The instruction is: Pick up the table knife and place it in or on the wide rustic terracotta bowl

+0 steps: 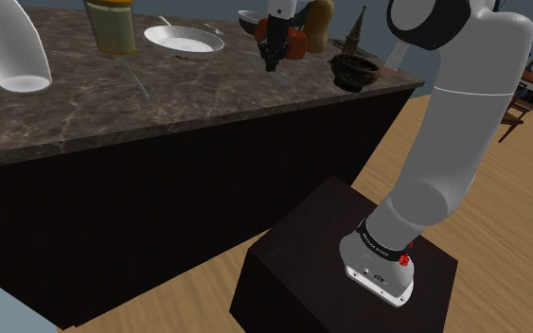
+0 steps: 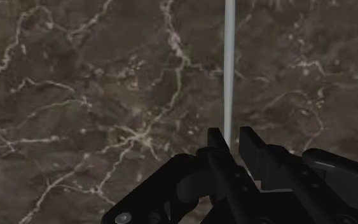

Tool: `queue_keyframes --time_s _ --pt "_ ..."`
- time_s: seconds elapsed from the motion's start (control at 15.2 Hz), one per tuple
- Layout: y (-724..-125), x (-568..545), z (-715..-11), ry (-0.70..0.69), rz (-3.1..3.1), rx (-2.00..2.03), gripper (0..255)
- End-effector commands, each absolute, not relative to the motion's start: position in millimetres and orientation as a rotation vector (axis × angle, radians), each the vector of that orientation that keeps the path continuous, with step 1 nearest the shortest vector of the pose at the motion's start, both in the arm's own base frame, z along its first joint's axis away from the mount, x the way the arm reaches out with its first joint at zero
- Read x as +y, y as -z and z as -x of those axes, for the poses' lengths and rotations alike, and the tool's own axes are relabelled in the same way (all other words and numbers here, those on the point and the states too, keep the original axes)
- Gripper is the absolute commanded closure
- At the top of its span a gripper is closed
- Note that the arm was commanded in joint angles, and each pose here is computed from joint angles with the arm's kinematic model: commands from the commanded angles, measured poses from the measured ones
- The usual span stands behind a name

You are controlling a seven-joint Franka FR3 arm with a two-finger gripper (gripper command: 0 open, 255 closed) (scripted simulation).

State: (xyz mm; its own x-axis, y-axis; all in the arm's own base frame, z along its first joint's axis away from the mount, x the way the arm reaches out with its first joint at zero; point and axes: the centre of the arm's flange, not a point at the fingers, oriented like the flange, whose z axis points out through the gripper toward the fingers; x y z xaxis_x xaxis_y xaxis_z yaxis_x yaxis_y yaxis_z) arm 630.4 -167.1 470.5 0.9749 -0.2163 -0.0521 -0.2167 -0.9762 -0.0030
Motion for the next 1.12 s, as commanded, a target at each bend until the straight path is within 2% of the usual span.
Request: queue_keyframes --time_s 0.0,0.4,1.06 --pt "-471 -167 -630 -0.081 3.113 0.341 255" --pt "-471 -167 -630 -0.081 3.113 0.341 255" --pt "-523 -167 -630 -0.08 3.113 0.341 255"
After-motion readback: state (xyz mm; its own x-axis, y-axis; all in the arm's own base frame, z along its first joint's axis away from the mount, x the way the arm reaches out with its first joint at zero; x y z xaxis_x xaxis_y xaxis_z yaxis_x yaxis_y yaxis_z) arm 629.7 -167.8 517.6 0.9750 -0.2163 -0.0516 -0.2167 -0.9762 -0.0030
